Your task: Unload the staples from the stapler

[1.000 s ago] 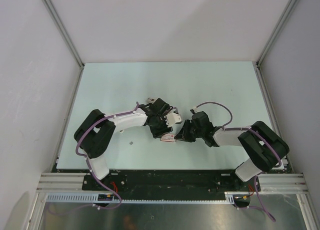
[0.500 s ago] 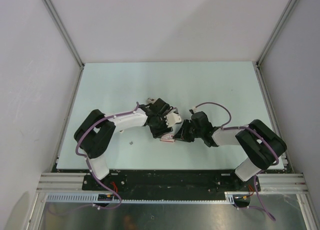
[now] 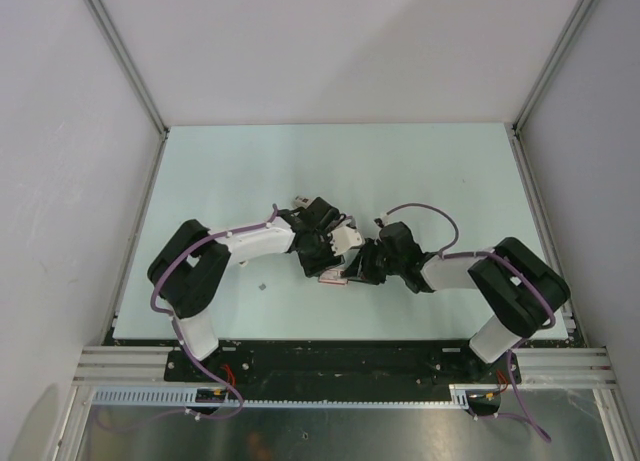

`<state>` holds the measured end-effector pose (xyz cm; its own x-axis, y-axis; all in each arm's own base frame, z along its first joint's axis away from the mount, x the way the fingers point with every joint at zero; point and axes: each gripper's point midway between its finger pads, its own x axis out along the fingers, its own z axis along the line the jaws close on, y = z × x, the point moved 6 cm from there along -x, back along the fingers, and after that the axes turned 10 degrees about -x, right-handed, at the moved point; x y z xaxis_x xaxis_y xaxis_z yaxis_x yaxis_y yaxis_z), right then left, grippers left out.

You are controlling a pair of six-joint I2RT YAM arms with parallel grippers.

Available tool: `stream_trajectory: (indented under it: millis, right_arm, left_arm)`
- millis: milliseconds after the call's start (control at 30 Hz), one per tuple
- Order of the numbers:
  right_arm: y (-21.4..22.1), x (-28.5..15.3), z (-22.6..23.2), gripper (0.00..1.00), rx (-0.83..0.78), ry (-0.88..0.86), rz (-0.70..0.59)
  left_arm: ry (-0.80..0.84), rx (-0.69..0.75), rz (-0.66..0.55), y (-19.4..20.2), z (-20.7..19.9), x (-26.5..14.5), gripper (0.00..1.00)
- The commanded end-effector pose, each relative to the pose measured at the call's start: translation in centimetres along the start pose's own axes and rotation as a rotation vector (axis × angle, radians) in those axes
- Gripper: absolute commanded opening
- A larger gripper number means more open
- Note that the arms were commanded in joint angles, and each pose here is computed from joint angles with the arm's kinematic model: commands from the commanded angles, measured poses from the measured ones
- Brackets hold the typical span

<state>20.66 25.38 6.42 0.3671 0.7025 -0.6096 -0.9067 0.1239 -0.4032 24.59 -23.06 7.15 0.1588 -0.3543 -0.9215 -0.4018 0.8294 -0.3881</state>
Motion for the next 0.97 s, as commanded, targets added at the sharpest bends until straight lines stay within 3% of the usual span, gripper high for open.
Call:
stream_trajectory:
  millis: [0,167,267,333,400,500,633,933]
  right_arm:
    - [-0.9,-1.0,1.1,0.38,-0.065,0.003,-0.02]
    - [-1.9,-3.2,0.3,0.61,-0.105,0.069,-0.057]
    - [-2.6,-4.4,0.0,0.73,-0.12,0.082,-0.077]
    - [-3.1,-5.2,0.1,0.9,-0.138,0.075,-0.094]
    - [-3.7,-6.1,0.3,0.97,-0.15,0.061,-0.118]
    - [-5.2,-7.5,0.6,0.99,-0.172,0.072,-0.158]
    - [-7.1,-9.3,1.5,0.99,-0.22,0.108,-0.192]
    - [-9.0,-13.2,4.3,0.99,-0.305,0.096,-0.303]
  left_arm:
    - [0.011,0.03,-0.062,-1.0,-0.5,-0.9,0.61]
    - [-0.042,-0.003,-0.138,-1.7,0.6,-4.8,0.69]
    - [-0.087,-0.044,-0.242,-2.6,1.9,-9.6,0.92]
    - [-0.11,-0.084,-0.32,-3.0,3.0,-13.3,0.98]
    - [-0.131,-0.137,-0.417,-3.2,4.1,-17.6,0.99]
    - [-0.152,-0.225,-0.544,-2.4,5.1,-23.0,0.99]
    - [-0.183,-0.338,-0.653,0.2,5.4,-27.0,0.99]
    - [-0.235,-0.485,-0.677,4.8,4.5,-27.1,0.99]
